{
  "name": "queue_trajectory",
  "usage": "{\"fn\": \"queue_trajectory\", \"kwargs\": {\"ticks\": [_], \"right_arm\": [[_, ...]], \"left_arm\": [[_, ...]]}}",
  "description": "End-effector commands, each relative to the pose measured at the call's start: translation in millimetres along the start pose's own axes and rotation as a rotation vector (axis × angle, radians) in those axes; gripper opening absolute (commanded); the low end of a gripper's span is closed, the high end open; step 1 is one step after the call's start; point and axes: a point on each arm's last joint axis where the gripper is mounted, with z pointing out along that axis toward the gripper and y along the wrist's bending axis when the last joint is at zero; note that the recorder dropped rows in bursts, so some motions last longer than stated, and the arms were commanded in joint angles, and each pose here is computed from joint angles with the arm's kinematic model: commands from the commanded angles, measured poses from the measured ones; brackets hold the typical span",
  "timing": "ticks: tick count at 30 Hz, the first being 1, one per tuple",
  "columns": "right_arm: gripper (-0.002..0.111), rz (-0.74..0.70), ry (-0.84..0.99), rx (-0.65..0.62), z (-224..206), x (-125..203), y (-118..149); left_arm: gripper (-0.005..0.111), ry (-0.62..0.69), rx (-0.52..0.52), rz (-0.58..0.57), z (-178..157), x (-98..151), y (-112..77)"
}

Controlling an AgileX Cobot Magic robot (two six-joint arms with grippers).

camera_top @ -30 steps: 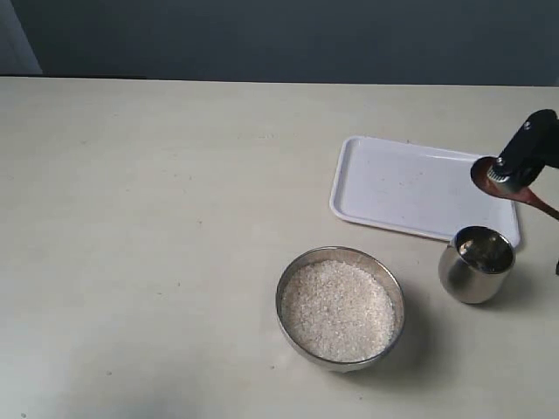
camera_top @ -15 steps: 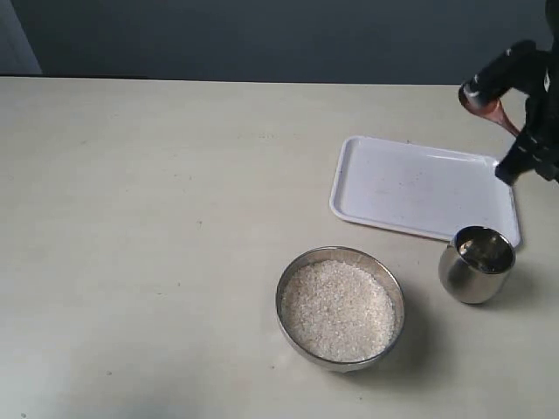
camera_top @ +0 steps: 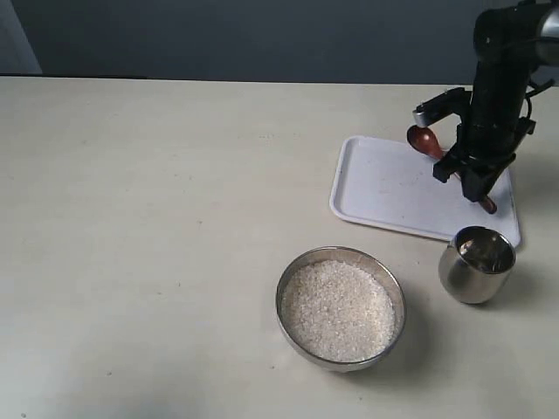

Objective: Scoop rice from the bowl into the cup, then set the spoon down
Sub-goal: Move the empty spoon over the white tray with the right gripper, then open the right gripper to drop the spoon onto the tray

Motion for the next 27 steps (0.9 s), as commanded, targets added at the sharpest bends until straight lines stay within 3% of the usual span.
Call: {"fn": "queue_trajectory", "kwargs": {"ticks": [1,9,16,27], "right_arm": [[-0.001,-0.016,0.003,0.008,0.0,0.6,-4.2],[-0.001,-0.035,0.003,0.008,0.0,0.6,-4.2],[0.023,-0.042,0.003,0.009,-0.1,0.1,-3.3],[0.027,-0.023,0.003,0.085,-14.1,4.9,-8.4]], "left_arm": [[0.000,-0.014,0.005,-0.007,-0.6,-1.7,-0.2],[0.000,-0.014,0.005,-0.007,-0.6,-1.7,-0.2],[0.000,-0.014,0.005,-0.007,-0.6,-1.7,-0.2],[0.000,-0.012,0.005,-0.007,-0.6,-1.5,-0.2]]}}
